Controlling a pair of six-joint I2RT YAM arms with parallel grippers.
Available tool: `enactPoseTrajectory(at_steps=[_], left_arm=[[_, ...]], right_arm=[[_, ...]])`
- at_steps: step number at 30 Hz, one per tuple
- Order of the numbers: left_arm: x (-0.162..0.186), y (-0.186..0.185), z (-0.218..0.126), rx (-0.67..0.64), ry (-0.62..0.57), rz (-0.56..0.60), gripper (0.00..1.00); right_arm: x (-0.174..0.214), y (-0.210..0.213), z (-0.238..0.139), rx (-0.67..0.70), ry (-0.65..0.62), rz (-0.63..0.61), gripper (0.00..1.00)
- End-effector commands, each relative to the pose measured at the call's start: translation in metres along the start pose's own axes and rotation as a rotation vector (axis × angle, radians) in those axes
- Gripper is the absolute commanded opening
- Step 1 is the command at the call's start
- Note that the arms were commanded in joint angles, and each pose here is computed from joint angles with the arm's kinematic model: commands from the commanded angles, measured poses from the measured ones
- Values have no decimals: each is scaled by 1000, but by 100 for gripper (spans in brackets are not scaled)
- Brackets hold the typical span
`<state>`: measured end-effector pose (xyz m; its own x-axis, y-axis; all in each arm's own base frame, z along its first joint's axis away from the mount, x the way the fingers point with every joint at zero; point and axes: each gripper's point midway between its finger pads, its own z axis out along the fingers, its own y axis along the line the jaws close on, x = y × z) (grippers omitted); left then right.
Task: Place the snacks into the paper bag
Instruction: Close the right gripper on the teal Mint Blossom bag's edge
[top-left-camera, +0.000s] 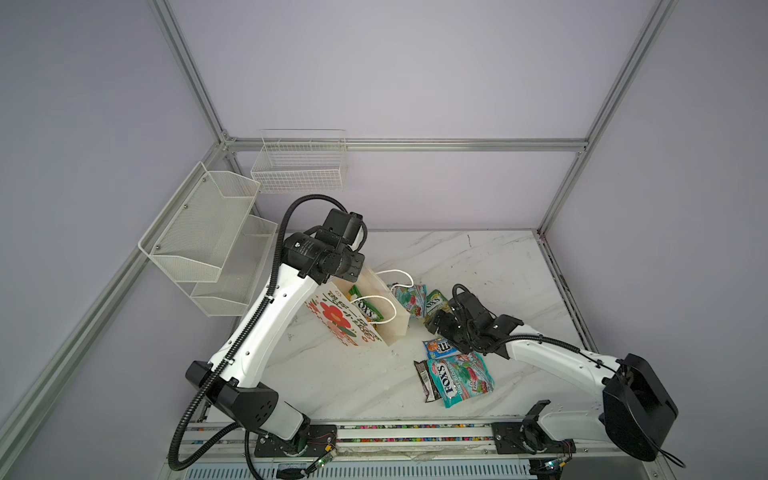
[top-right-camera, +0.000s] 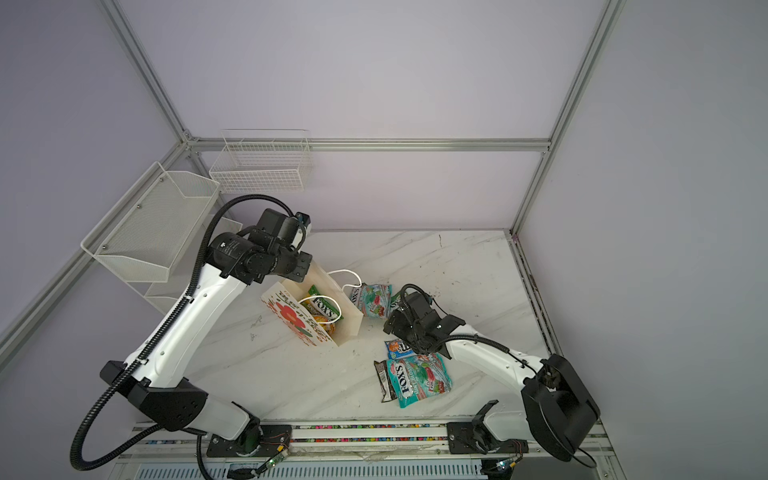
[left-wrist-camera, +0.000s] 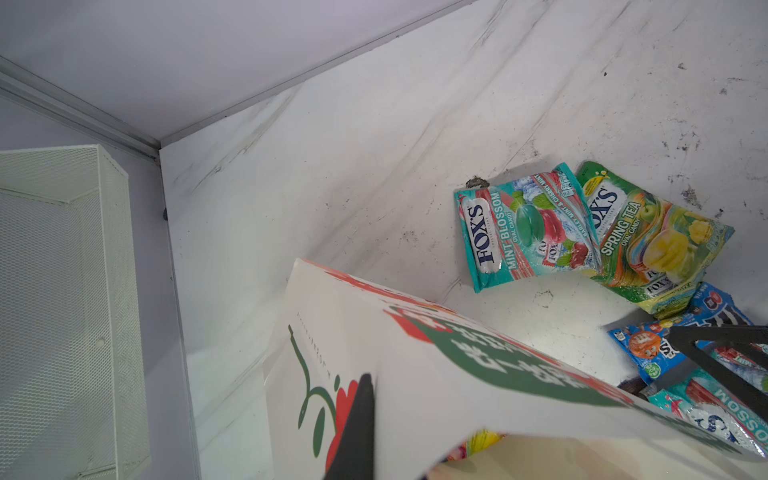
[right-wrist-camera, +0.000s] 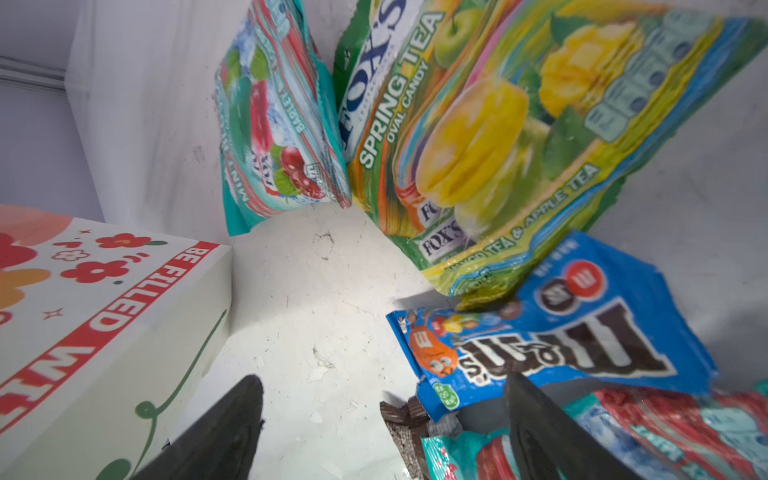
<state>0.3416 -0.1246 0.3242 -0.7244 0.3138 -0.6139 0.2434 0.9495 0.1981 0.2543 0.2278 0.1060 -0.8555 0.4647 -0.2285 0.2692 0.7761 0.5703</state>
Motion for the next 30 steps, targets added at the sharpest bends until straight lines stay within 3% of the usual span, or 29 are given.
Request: enactPoseTrajectory(at_steps=[1,8,14,18,30], left_arm=[[-18,8,-27,-4,-108,-17,0],[-21,5,-23,1,-107,-12,0],[-22,3,-18,5,-101,-10,0],[-21,2,-15,6,-97,-11,0],[-19,3,-14,0,-91,-11,0]], right_arm=[[5,-25,-18,77,-11,2,92],[32,-71,-58,117,27,121,94],[69,-104,-75,157,153,200,97],[68,-109,-89,170,137,217,97],[102,-116,-49,199,244,215,97]])
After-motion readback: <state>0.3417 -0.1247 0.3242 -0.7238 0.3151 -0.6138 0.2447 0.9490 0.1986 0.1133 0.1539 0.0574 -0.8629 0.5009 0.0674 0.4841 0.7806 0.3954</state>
